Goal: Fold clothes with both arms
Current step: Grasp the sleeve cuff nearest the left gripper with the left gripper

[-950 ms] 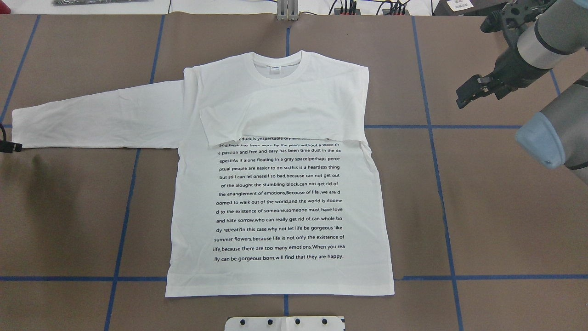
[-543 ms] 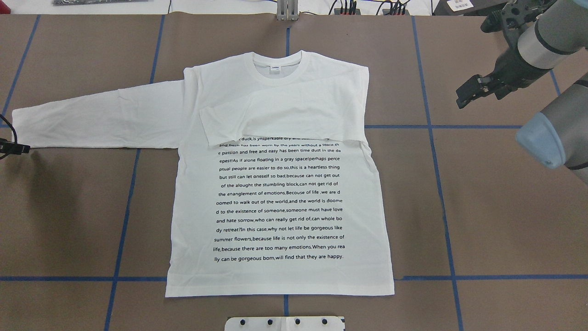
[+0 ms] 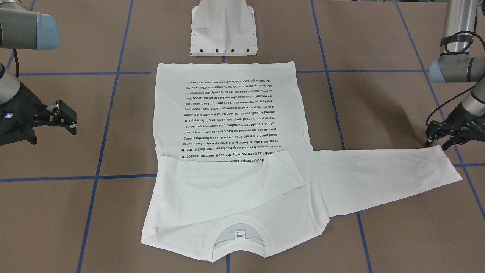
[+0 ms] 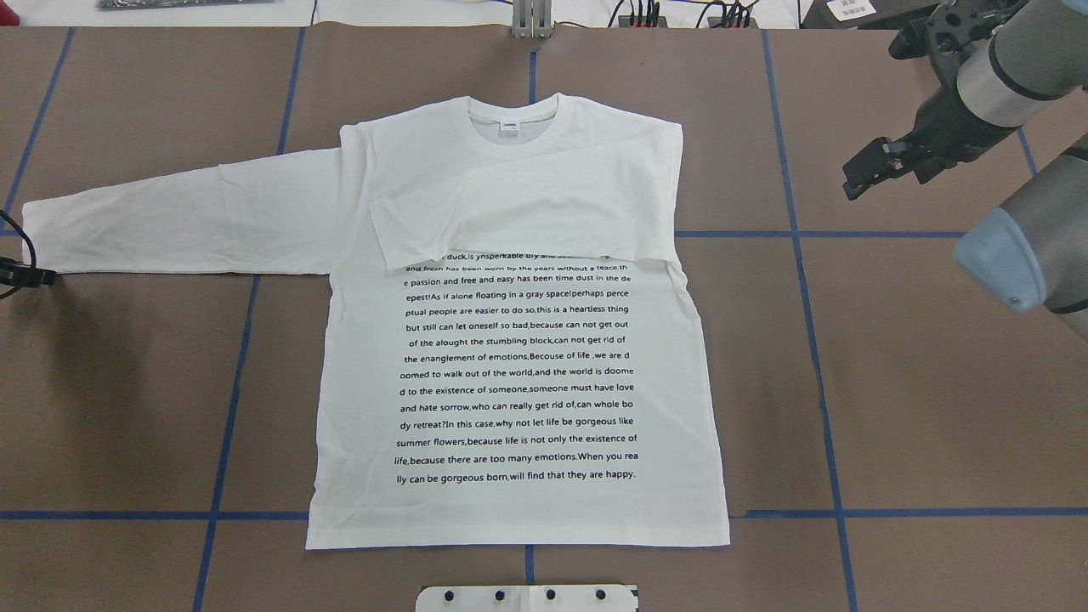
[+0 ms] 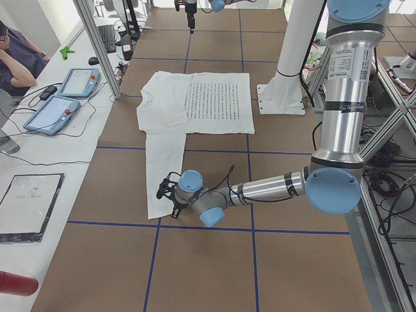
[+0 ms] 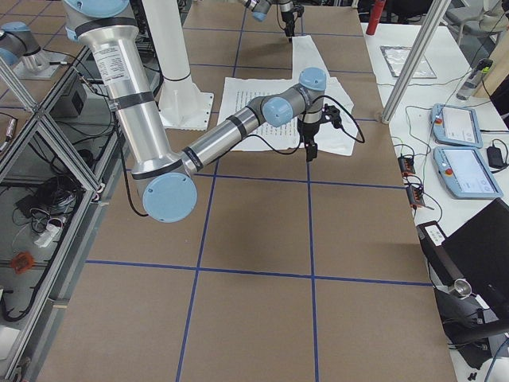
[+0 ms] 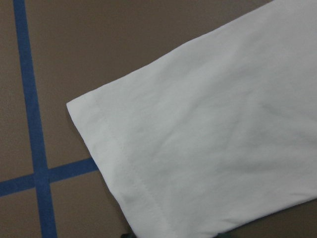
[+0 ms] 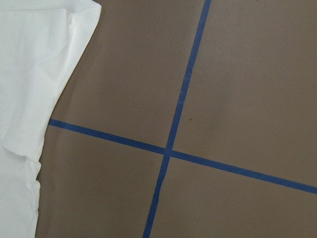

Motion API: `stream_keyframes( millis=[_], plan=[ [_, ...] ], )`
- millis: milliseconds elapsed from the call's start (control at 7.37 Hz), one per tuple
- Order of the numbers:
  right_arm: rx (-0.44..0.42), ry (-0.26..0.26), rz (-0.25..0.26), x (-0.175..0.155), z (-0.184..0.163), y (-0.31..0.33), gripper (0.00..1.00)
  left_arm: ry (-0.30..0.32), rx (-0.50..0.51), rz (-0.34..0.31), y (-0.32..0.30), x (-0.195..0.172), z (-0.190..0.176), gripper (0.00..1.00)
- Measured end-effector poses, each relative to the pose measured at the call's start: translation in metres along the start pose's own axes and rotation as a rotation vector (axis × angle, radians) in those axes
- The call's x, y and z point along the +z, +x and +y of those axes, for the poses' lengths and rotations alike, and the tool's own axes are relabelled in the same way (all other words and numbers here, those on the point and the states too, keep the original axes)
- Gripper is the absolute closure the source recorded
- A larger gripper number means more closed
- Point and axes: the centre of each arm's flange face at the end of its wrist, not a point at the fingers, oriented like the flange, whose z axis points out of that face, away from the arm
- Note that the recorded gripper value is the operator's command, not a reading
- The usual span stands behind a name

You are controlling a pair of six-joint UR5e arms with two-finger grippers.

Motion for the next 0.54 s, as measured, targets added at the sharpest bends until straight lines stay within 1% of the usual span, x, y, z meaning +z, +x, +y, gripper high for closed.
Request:
stream_keyframes(
  millis=[271,543],
  plan=[
    [0.0,0.002,-0.001,-0.001,0.0,-0.001,0.0,0.006,0.01,0.006,0.002,-0.001,-0.001,1.0],
    [-0.001,0.005,-0.003,-0.002,-0.001,-0.003,0.0,0.074,0.053,0.053,0.022,-0.015,-0.018,1.0]
  ],
)
